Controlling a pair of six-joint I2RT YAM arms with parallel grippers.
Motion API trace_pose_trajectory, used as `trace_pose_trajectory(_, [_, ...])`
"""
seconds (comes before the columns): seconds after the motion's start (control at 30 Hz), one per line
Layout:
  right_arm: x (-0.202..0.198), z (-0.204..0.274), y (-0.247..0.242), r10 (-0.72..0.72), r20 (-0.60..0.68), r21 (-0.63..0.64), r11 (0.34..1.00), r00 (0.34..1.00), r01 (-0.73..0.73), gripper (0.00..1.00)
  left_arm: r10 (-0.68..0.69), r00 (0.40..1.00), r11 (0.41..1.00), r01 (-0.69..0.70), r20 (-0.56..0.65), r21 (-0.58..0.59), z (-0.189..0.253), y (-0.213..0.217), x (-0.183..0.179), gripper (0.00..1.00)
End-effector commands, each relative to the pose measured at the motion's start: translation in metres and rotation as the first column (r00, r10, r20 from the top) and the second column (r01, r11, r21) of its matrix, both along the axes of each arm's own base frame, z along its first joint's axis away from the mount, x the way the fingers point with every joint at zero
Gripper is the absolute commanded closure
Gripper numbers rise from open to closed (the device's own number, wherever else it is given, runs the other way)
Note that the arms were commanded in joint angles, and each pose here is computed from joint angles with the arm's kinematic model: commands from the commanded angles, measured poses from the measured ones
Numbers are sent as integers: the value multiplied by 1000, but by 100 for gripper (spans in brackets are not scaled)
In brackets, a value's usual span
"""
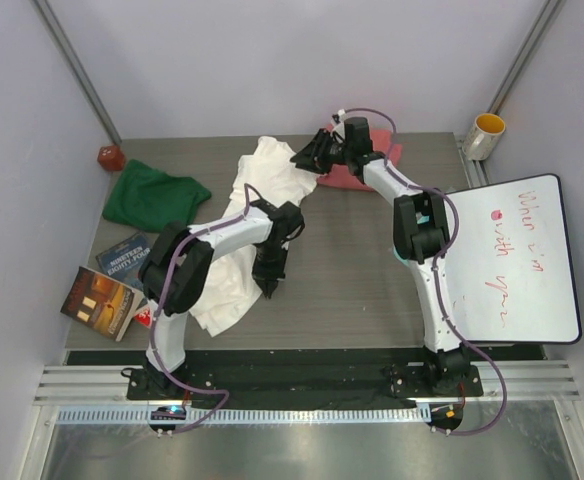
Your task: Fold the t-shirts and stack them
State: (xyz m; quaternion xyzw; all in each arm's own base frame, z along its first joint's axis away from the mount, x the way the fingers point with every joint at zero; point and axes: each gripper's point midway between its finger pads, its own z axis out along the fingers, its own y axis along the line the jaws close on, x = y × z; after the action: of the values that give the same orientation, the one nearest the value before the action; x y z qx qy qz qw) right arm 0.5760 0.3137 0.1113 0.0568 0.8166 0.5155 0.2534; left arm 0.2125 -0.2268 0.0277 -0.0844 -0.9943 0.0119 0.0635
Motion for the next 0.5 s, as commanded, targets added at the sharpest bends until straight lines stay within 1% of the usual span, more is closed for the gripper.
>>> trace_pose_trajectory(0.0, [-23,131,20,55,216,148,985,975,-88,60,4,988,1000,-1,155,-22,34,-4,29,87])
trace_pose_trajectory(0.03, [-27,135,19,59,220,152,984,974,-94,60,7,983,1000,-8,181,3,36,2,35,85])
trace_pose_trajectory(0.07, [-28,135,18,56,220,149,985,974,-90,59,8,980,1000,-9,197,3,40,2,38,84])
trace_pose_trajectory(0.1, [-29,133,18,56,220,145,985,974,-89,59,10,978,1000,-11,208,3,44,3,41,79])
trace_pose_trajectory(0.13, [-30,124,18,54,199,134,988,979,-81,60,12,973,1000,-18,230,24,46,9,46,76])
trace_pose_trajectory(0.17, [-27,112,15,40,177,116,991,983,-61,60,14,971,999,-24,239,41,48,14,49,75])
trace_pose_trajectory(0.2, [-25,100,14,44,183,75,995,982,-59,61,15,970,998,-30,243,59,48,19,50,71])
trace_pose_trajectory(0.23, [-25,87,13,43,145,46,998,989,-51,63,25,965,996,-48,261,81,50,28,56,71])
trace_pose_trajectory(0.27, [-25,66,13,49,107,19,998,993,-52,64,32,967,994,-59,254,97,48,34,55,71])
trace_pose_trajectory(0.33, [-20,46,7,36,98,-50,998,995,-31,69,57,964,991,-87,259,105,47,47,59,72])
trace_pose_trajectory(0.37, [-18,39,6,34,102,-66,997,994,-27,70,62,963,989,-95,261,115,43,54,59,72])
trace_pose_trajectory(0.4, [-14,18,5,27,76,-82,996,997,-21,70,68,962,988,-102,264,116,42,59,61,72])
trace_pose_trajectory(0.47, [-8,4,8,34,63,-86,996,997,-28,72,70,962,986,-107,265,130,40,70,66,72])
